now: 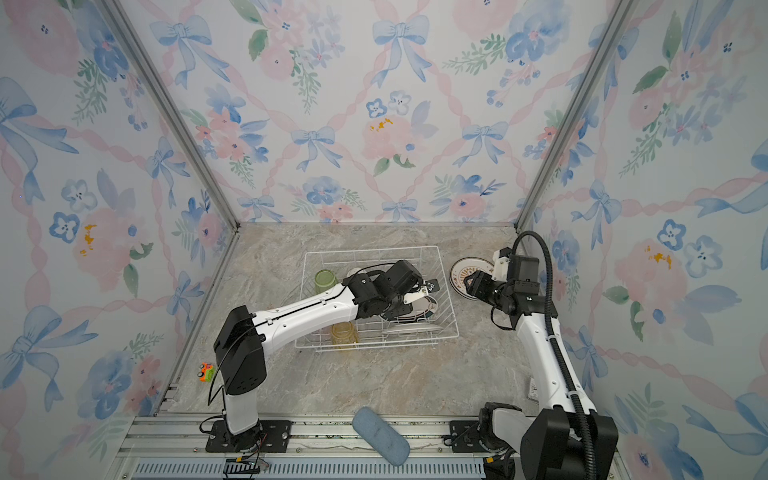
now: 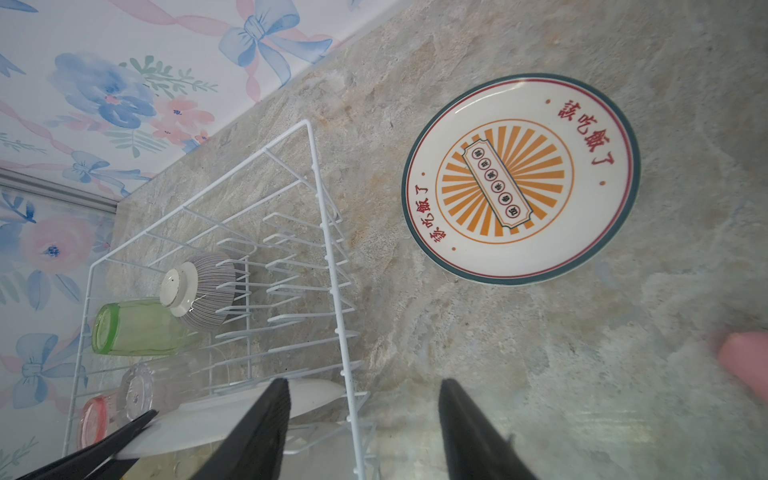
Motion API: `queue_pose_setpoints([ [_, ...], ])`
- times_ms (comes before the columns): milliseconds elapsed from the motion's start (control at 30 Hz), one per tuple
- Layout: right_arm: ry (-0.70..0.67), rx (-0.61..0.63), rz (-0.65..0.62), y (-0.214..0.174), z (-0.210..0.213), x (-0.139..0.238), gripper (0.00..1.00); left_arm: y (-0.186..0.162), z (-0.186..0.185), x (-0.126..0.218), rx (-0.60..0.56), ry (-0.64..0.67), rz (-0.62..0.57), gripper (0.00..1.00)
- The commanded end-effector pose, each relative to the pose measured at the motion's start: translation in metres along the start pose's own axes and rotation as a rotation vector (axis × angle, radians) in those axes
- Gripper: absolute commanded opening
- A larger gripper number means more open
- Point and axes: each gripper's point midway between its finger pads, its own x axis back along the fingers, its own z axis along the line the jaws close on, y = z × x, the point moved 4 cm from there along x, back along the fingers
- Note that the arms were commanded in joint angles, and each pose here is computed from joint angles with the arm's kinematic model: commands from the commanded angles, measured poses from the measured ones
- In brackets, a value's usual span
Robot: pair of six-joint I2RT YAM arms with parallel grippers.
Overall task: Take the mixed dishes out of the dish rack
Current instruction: 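Reach the left gripper into the rack and grip the green-rimmed plate's edge, then lift the green-rimmed plate up while the right gripper reaches toward its edge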
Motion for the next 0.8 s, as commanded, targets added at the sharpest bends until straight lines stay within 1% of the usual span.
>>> queue_pose_setpoints([
  [0, 0.016, -0.006, -0.001, -0.001, 0.0, 0.001, 0.6, 0.01, 0.022, 0.014, 0.13, 0.018, -0.064, 0.0],
  [267, 0.035, -0.001, -0.009, 0.001, 0.004, 0.003, 0.6, 0.01, 0.053, 0.036, 0.222, 0.067, -0.114, 0.0],
  [500, 0.042, 0.002, -0.008, 0.001, 0.006, 0.002, 0.59, 0.011, 0.069, 0.049, 0.251, 0.146, -0.124, 0.0],
  [767, 0.076, 0.019, -0.009, -0.001, 0.013, 0.002, 0.58, 0.017, 0.083, 0.065, 0.286, 0.175, -0.17, 0.0],
])
